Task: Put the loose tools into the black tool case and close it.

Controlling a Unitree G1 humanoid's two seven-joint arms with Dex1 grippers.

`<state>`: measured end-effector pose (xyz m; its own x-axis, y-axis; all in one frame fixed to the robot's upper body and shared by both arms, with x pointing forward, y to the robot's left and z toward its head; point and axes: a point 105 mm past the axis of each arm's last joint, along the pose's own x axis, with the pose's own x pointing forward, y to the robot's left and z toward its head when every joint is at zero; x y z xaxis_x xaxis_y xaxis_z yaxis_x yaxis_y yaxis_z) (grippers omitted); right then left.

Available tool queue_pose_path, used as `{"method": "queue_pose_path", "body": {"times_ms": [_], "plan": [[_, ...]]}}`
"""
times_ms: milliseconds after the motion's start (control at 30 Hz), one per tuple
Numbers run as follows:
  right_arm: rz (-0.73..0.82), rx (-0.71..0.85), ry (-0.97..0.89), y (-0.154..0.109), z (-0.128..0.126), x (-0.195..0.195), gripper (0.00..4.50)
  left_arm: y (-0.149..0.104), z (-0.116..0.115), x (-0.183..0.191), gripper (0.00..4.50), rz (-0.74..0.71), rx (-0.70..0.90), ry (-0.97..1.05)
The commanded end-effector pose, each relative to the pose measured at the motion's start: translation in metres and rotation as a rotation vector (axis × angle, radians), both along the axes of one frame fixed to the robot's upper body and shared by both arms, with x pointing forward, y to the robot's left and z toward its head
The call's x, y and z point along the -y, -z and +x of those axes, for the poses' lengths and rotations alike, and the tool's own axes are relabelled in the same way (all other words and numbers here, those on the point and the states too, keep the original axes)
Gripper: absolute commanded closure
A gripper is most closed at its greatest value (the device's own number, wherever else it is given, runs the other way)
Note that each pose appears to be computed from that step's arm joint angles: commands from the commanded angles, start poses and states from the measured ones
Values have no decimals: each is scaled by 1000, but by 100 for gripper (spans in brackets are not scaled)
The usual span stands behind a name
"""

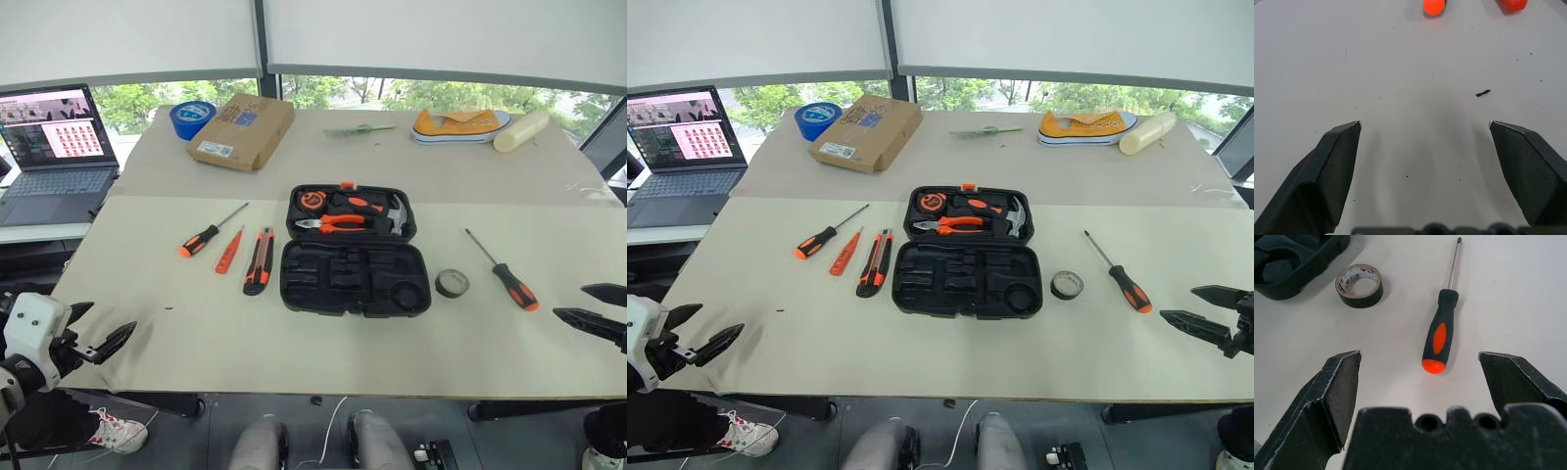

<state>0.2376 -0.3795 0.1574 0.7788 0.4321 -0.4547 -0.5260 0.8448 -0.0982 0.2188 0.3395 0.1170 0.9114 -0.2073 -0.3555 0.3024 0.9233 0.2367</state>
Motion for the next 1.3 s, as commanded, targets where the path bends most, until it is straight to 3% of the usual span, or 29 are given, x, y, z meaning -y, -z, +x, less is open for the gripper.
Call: {"method": "queue_pose_path", "body": {"times_ms": [33, 233, 400, 633, 1033, 1133, 1167, 1300], "plan": [[-6, 32, 6, -9, -1, -1, 4, 0, 2, -5, 0, 38, 8, 2], [-72, 62, 12, -14, 0, -2, 4, 5, 14, -2, 0, -31, -30, 0], [24, 177, -153, -61, 23, -61, 4, -38, 71, 24, 0, -50, 15, 136], [49, 182, -416, -70, 22, -137, 4, -55, 140, 51, 0, 32, 0, 184], [33, 351, -556, -93, 33, -193, 4, -19, 182, 65, 0, 188, -137, 213], [37, 358, -565, -93, 33, -196, 0, -16, 187, 63, 69, 186, -135, 193], [37, 359, -565, -92, 33, -196, 0, -15, 187, 64, 128, 182, -140, 198], [32, 360, -555, -87, 31, -193, 0, -11, 185, 66, 257, 141, -164, 214]]}}
